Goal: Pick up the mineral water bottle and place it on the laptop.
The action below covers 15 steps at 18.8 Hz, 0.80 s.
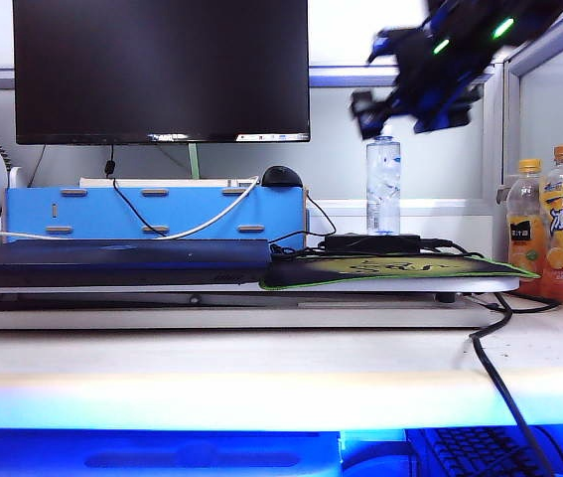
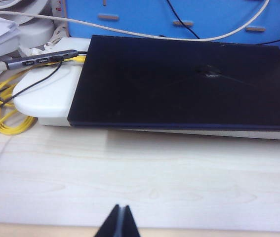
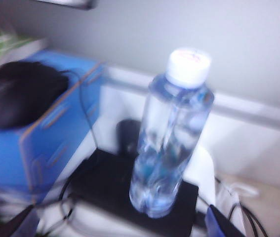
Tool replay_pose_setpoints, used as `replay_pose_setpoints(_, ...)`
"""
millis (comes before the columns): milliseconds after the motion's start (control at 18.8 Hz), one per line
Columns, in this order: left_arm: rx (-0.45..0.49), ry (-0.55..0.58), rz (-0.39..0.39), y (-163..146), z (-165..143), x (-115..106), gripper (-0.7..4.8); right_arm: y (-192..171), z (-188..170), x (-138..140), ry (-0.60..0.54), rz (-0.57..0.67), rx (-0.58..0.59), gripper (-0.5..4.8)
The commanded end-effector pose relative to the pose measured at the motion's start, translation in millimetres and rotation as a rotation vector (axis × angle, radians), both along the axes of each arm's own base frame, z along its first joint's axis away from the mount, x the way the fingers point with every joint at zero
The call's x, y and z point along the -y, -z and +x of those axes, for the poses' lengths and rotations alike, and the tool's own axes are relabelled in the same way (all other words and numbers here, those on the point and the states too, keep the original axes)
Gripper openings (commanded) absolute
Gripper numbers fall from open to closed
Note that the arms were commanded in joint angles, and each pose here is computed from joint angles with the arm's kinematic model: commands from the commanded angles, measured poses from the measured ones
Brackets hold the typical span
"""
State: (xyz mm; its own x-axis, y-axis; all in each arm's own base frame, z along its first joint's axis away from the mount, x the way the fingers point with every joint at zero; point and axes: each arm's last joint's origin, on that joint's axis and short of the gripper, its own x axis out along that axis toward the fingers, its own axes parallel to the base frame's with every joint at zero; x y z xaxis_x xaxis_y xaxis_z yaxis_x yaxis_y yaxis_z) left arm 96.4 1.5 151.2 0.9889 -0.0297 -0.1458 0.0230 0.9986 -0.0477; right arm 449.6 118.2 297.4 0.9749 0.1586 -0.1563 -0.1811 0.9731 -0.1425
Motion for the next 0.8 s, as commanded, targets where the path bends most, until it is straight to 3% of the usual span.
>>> replay_pose_setpoints(53,0.001,0.004,0.001,0.0,-0.1,0.1,-0.02,1.3,25.8,-3.7,0.098,-0.004,0.05,4.79)
replay_pose_setpoints(479,0.001,0.003,0.001,0.0,-0.1,0.1,-0.02,15.0,71.9,-12.1,0.165,-0.019,0.03,4.79)
replay_pose_setpoints(799,0.001,0.004,0.001,0.0,-0.1,0.1,-0.02,29.1,86.3,4.5,0.196,-0.016,0.0,4.79)
